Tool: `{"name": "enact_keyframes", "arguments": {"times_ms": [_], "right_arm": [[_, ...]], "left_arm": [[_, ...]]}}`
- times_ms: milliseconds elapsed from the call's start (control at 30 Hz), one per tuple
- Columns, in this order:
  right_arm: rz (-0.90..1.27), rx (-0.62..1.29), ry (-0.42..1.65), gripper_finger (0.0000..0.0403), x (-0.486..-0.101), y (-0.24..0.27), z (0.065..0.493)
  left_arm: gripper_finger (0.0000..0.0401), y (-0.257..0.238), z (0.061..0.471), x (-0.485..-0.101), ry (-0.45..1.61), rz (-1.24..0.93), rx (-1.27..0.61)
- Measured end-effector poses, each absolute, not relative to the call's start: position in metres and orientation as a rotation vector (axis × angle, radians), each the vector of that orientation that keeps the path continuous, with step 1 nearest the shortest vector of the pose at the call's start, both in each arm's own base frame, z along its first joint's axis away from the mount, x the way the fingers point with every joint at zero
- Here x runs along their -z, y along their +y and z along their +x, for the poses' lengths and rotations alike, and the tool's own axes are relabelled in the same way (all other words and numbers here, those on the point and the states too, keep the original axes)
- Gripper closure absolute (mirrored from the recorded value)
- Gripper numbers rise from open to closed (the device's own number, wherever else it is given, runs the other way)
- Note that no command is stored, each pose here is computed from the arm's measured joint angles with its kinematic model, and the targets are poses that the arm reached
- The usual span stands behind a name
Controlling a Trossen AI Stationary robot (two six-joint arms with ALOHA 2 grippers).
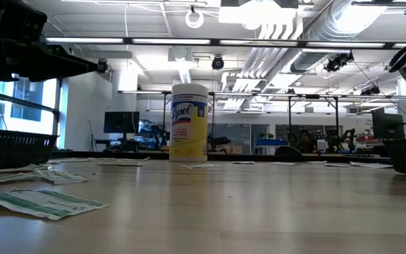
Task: Pick & Place First Aid Supplies
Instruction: Put the towelette pack into the right black basket
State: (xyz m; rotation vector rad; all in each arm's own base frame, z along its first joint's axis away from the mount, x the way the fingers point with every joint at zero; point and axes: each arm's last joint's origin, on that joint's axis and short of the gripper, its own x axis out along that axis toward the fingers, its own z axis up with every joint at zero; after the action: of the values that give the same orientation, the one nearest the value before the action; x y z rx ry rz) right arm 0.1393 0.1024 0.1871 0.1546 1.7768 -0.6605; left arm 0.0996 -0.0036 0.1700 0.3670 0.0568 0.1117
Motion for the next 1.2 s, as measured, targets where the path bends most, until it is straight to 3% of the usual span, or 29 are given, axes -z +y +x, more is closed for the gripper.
{"name": "enact_keyframes", "arguments": {"times_ms": [333, 500, 600, 767, 1200], "right_arm": [[0.171, 0.594, 1.686, 0.0303, -0.211, 0.116, 0.150], [0.248, 0.396, 1.465, 0.0304, -0.233, 0.145, 0.166], [0.284, 0.183, 1.320, 0.0303, -0.236, 0.167, 0.175], [0.222, -0.123, 1.178, 0.0304, -0.215, 0.190, 0.175], [0.146, -0.312, 1.064, 0.0304, -0.152, 0.181, 0.160]], "left_arm": [[0.0195, -0.003, 0.100, -0.170, 0.057, 0.367, -0.121], [0.0195, -0.003, 0.100, -0.170, 0.057, 0.367, -0.121], [0.0195, -0.003, 0.100, -0.170, 0.057, 0.367, -0.121], [0.0195, -0.003, 0.100, -0.170, 0.057, 0.367, -0.121], [0.0195, -0.003, 0.100, -0.170, 0.057, 0.367, -0.122]]}}
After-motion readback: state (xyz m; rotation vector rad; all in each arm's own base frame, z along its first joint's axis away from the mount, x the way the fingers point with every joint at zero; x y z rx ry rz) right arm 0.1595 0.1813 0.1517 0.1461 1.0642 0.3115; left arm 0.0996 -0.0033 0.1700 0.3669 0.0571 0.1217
